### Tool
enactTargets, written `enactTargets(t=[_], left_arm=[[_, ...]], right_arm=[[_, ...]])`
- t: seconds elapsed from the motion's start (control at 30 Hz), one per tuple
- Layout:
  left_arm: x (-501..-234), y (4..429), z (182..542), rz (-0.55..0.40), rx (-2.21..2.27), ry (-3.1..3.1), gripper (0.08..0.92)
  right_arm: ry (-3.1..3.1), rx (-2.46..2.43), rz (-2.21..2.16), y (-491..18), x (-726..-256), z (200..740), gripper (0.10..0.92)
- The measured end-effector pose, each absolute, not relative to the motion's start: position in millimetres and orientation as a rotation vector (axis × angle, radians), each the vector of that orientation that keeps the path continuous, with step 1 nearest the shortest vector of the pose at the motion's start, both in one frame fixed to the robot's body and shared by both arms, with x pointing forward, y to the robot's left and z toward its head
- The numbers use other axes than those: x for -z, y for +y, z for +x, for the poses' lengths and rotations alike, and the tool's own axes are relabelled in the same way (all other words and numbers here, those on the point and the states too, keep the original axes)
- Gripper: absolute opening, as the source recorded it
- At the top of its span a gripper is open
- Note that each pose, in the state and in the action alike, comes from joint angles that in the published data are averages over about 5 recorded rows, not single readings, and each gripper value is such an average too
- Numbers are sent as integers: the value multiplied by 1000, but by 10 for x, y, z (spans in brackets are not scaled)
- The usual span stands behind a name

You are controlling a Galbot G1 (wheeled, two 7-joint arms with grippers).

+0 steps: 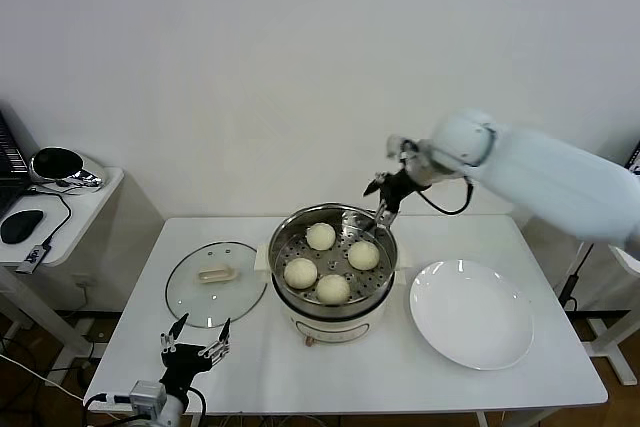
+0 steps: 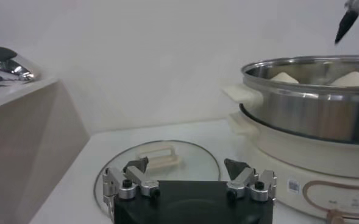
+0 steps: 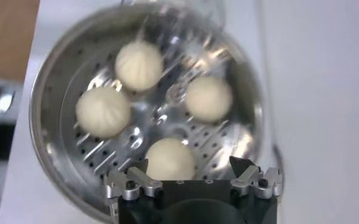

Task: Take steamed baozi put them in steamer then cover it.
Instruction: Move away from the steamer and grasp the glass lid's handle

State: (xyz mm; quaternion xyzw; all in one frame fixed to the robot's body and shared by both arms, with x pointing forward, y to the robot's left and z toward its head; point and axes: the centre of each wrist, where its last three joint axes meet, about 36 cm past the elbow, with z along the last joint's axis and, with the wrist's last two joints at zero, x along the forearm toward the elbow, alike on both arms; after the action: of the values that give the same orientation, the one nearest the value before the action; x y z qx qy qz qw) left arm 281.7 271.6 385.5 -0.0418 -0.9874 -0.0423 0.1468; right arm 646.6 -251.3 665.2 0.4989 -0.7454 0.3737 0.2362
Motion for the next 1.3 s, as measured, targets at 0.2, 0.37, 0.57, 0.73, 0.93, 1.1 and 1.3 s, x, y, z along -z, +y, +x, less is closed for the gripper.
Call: enactTargets(t=[0.2,0.37,0.57,0.73,0.93,1.1,1.3], left_arm=[[-3865,2747,2928,-136,103,-2856,823],[-3880,2760,3034,-137,93,-2872,823],[-3919,2765,3149,-155,105,-2893,823],[-3926,2800,3245,-161,128,-2904,823],[-3938,2870,3368,-160,195,-2925,823],[-3941,2935,3452,-140,293,-2940,823],[-3850,2953,3548,-51,584,-2928,823]], right_arm=[[-2443,-813,1257,-3068,-6524,6076,823],[-2698,-605,1140,-3351,-6189,5737,823],[-2964,-286,958,-3565,-5702,5345,823],[-3116,-24,710,-3818,-5223,4952,823],[-3170,210,419,-3990,-4586,4418,823],[-3157,318,239,-4009,-4165,3998,823],[-3136,357,107,-3984,-3897,3667,823]])
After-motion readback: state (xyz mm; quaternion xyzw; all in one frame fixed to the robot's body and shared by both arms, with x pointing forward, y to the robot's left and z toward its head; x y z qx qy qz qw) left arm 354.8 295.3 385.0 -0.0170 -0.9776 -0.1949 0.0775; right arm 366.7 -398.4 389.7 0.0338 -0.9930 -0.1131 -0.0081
